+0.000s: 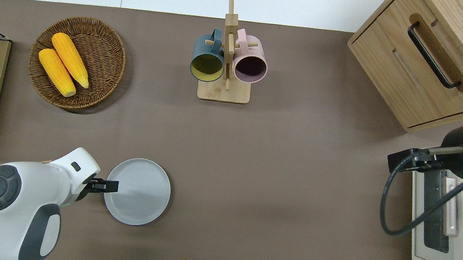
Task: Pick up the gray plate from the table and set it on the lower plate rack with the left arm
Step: 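Move the left gripper to the near rim of the gray plate, then close the left gripper on the gray plate's rim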
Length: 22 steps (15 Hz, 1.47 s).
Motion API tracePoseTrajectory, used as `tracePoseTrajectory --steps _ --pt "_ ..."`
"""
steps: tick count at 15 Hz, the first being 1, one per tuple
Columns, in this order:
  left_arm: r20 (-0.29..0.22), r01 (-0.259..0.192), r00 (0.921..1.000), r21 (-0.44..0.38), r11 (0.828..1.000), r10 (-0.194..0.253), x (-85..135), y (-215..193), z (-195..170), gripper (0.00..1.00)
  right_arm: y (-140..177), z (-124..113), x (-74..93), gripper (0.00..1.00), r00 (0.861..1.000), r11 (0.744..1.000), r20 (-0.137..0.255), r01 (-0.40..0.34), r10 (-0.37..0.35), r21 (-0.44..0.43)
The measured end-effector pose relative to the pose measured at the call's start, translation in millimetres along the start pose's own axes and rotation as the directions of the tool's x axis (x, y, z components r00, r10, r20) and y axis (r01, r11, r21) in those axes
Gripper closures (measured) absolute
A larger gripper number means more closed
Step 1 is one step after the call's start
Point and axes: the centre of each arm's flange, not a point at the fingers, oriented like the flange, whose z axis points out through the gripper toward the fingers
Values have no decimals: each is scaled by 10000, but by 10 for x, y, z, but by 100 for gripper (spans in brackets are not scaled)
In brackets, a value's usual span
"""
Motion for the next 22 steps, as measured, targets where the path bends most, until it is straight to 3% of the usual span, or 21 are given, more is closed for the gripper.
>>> tracePoseTrajectory --steps 12,20,21,22 --pt "286 -92 9995 47 9999 90 -70 39 457 2 0 0 0 1 10000 10000 0 0 0 0" --pt "281 -100 9996 47 9999 98 -69 42 471 85 0 0 0 1 10000 10000 0 0 0 0" --pt "237 -124 9996 37 9999 124 -67 53 446 93 0 0 0 1 10000 10000 0 0 0 0" --pt "198 -132 9997 34 9999 131 -68 56 429 93 0 0 0 1 10000 10000 0 0 0 0"
